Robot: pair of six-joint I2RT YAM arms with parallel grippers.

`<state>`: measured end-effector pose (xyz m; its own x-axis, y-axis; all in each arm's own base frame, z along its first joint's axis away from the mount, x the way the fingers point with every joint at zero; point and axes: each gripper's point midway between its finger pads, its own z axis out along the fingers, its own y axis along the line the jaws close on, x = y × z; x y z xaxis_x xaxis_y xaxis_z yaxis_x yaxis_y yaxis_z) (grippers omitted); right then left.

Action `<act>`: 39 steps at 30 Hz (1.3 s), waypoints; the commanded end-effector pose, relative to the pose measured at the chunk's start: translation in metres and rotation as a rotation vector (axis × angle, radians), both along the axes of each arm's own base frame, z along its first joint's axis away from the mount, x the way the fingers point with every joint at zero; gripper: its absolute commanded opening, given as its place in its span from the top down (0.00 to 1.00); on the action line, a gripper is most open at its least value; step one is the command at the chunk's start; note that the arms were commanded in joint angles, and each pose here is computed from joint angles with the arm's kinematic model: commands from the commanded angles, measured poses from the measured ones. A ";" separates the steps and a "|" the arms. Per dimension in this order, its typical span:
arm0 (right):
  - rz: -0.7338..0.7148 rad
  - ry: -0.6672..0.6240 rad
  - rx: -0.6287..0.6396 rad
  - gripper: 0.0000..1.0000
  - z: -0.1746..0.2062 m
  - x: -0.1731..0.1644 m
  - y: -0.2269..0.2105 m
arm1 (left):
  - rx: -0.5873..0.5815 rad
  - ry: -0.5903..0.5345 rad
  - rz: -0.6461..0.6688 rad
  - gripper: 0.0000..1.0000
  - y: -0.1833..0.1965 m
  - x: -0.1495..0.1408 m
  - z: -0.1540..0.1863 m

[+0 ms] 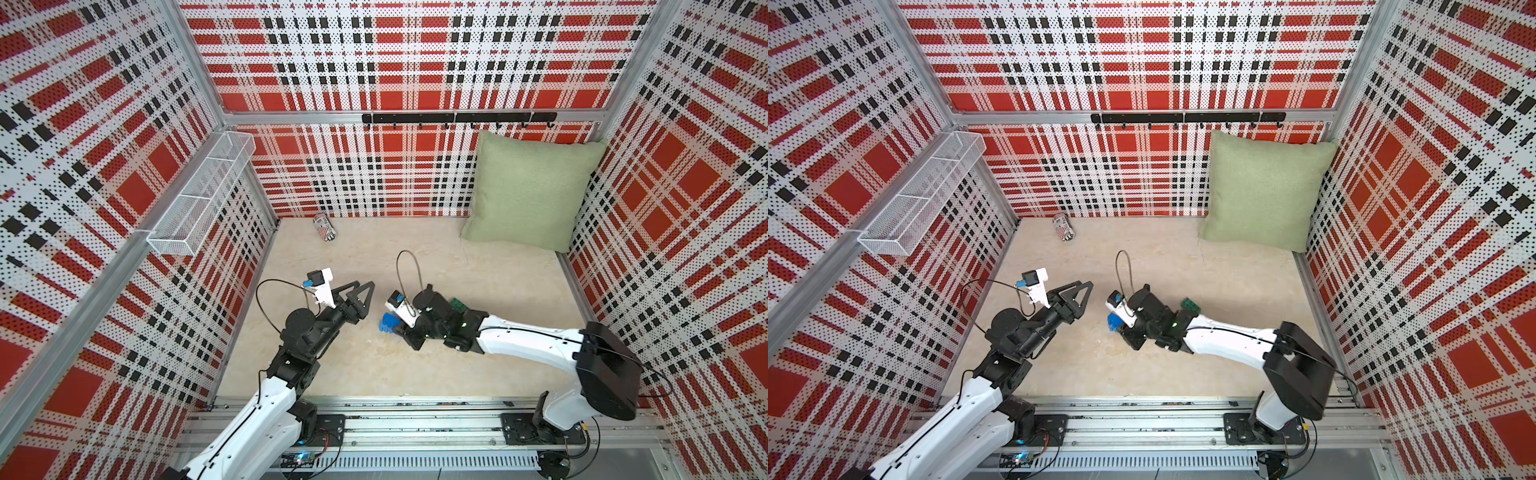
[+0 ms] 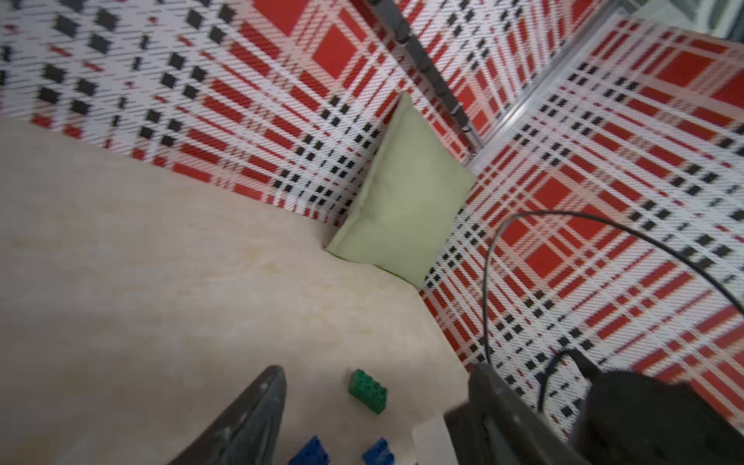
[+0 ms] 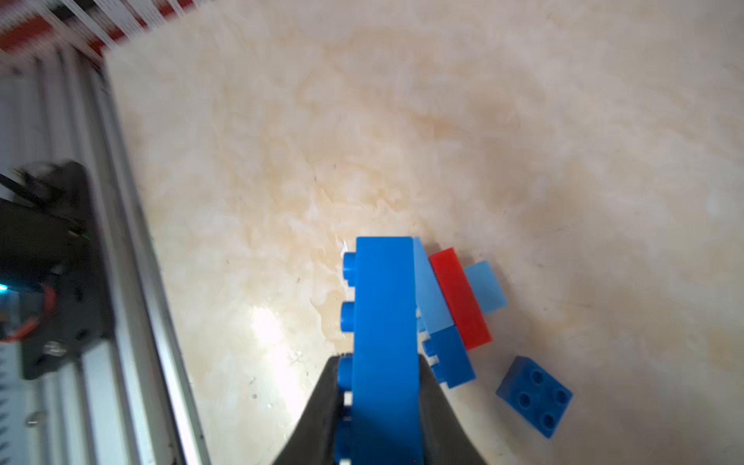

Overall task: Assemble a heart with lego
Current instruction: Pick up the lego brick from the center of the board, then assemble the lego brick with the lego brick.

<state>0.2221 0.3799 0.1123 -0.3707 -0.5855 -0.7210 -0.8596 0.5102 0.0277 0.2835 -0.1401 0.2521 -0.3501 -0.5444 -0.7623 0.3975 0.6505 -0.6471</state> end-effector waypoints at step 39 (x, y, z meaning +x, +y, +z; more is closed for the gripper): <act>-0.043 -0.099 -0.098 0.28 -0.015 0.024 0.020 | -0.039 0.254 0.234 0.30 0.058 0.011 -0.088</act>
<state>0.2408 0.4097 0.0924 -0.2855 -0.6461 -0.7078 -0.8459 0.5170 -0.1307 0.2935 -0.0882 0.1614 -0.4160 -0.6459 -0.6401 0.0699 0.6791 -0.7307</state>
